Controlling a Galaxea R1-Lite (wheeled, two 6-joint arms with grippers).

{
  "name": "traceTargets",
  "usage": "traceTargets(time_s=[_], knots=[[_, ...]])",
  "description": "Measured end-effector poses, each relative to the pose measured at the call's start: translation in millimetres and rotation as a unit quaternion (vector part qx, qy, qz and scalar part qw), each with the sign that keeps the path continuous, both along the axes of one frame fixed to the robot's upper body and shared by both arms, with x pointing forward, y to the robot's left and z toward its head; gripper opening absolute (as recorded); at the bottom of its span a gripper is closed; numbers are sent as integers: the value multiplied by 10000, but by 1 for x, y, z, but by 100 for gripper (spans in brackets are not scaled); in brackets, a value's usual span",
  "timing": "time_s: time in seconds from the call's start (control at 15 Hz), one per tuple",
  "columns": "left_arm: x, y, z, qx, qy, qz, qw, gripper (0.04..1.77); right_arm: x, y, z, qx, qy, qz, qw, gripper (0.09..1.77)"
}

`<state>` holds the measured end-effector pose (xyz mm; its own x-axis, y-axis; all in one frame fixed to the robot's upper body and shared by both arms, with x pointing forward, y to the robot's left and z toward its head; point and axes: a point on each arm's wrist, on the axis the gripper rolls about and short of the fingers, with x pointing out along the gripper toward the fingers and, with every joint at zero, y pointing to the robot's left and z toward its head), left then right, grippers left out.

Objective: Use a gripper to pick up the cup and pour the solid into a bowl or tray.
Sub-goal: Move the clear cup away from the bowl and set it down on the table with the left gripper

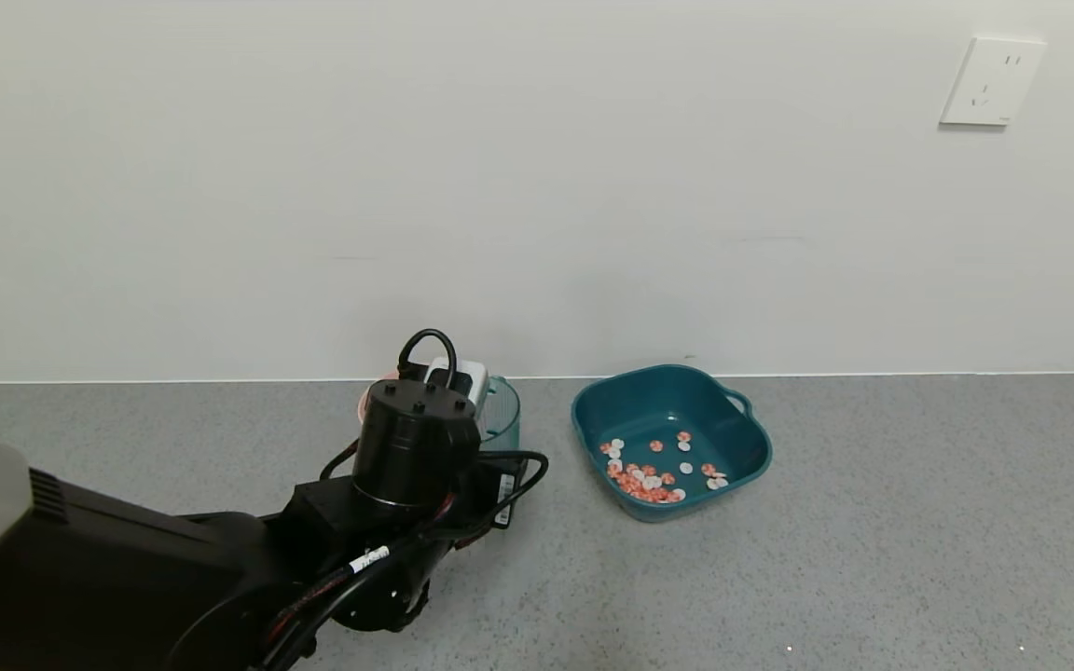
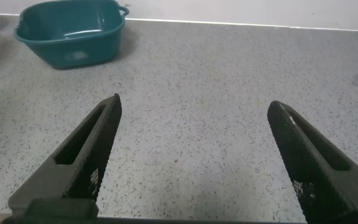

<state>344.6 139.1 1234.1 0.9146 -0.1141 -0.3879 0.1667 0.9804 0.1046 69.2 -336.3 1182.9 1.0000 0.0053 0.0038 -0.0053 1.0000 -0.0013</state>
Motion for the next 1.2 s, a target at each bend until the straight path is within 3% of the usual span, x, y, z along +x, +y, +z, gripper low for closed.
traceTargets(time_s=[0.73,1.2], knots=[[-4,3,-37,374,542,-84,9978,129,0,0,0,0,2,1,10000,171],[1,-2,-63,331,465,-92,9983,129,0,0,0,2,0,2,10000,171]])
